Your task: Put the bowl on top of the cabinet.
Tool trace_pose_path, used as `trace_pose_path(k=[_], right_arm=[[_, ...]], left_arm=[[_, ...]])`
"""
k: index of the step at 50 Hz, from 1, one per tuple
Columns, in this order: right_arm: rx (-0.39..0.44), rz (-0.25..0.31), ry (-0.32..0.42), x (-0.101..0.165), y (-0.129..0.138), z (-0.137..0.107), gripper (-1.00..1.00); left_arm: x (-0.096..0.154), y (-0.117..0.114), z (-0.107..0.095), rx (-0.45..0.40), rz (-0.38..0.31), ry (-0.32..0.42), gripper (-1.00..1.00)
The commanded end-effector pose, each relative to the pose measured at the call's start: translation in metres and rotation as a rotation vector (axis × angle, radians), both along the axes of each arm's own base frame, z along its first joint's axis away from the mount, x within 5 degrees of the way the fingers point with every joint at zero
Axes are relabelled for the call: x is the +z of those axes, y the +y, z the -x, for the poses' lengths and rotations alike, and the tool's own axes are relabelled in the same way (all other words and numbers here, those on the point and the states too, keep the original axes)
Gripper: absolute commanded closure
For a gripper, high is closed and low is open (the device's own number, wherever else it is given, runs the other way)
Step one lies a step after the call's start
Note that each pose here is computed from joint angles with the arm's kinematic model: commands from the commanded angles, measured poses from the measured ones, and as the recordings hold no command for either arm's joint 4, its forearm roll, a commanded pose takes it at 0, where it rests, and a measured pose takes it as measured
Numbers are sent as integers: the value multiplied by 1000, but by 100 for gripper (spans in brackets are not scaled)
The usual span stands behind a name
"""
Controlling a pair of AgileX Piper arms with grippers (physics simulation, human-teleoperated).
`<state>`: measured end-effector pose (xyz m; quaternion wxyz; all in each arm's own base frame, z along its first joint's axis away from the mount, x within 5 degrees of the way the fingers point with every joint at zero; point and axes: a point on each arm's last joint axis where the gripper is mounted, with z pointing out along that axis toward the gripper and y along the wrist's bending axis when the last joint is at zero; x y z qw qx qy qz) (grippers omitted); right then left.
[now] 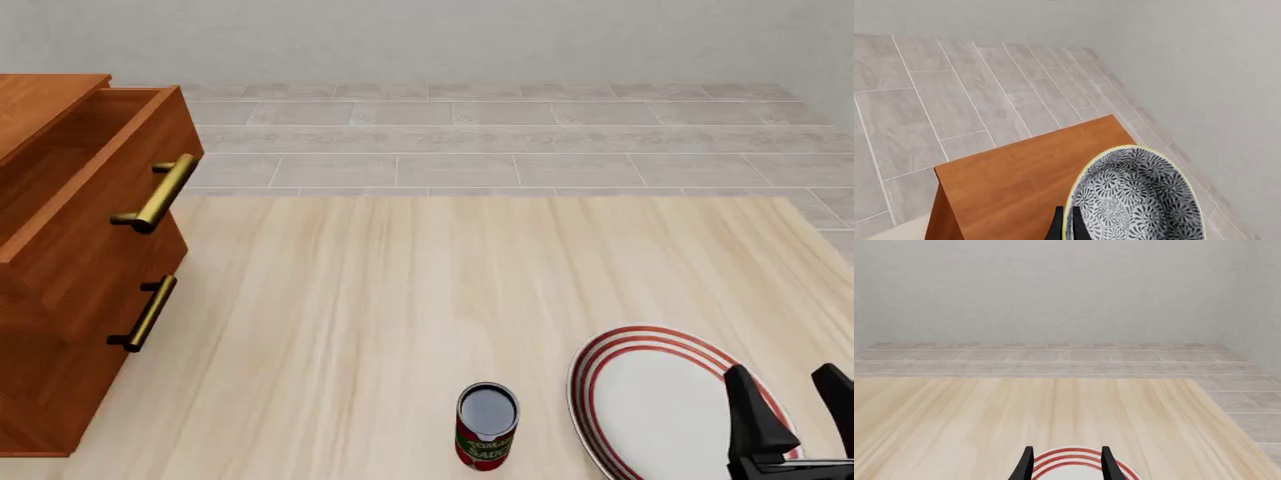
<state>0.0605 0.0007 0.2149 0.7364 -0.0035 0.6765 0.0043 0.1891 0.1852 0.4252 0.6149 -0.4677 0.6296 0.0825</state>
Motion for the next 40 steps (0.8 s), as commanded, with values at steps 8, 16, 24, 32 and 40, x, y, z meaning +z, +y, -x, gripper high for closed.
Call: trace_pose_path(k=[8, 16, 24, 32, 40], right_arm=[[1, 1, -1, -1, 0, 2, -100], [1, 1, -1, -1, 0, 3, -100], [1, 0, -1, -1, 0, 3, -100], [1, 0, -1, -1, 0, 2, -100], [0, 0, 0, -1, 0, 3, -100]], left_arm=[[-13, 15, 6, 57, 32, 38, -100], [4, 4, 27, 85, -26, -5, -100], [23, -23, 42, 66, -72, -86, -100], [41, -46, 61, 64, -106, -161, -100], [43, -55, 64, 43, -109, -173, -100]])
